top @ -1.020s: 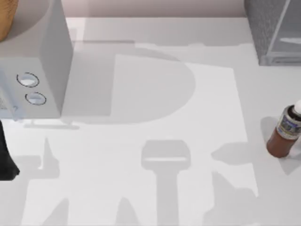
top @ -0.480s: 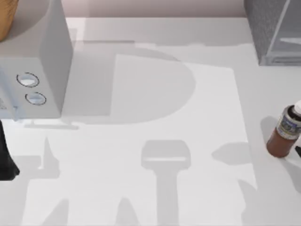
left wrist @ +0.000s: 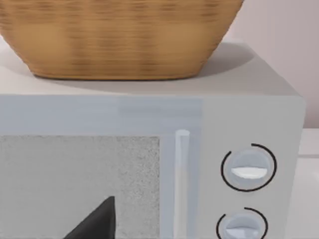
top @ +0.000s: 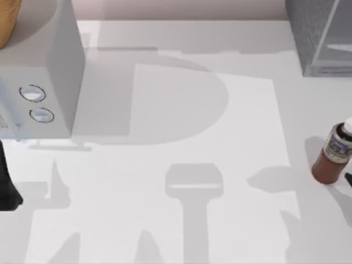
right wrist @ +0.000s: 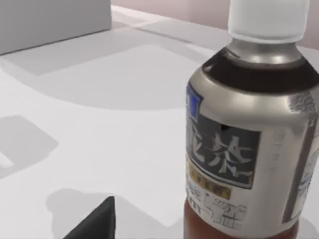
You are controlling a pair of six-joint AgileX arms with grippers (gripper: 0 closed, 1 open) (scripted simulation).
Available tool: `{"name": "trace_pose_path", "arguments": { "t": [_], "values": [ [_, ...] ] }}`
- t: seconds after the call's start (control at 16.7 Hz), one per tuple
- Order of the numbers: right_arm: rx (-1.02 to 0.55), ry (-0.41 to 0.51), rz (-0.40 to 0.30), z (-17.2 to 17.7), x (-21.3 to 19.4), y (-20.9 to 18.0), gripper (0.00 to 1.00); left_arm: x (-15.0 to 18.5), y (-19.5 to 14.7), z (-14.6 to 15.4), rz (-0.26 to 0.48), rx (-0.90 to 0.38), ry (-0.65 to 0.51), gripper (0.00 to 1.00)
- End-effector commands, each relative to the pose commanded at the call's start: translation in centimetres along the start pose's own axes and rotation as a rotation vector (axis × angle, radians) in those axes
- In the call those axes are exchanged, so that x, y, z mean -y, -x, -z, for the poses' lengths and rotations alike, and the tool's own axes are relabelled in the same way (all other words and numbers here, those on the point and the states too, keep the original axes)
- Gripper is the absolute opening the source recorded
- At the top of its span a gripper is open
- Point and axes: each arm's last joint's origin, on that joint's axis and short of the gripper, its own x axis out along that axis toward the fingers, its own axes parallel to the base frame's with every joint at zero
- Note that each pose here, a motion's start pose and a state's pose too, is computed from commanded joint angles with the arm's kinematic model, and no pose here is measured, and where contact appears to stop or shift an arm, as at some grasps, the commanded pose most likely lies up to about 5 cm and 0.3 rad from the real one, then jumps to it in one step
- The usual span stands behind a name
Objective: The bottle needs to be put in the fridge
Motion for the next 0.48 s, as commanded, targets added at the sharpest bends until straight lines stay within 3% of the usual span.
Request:
{"name": "trace_pose_path", "arguments": {
  "t": [0.48],
  "values": [
    [0.001,0.003,0.003,0.0,0.1,-5.5,1.0,0.0,0.0,0.0,0.0,0.0,0.0,1.0]
  ]
}}
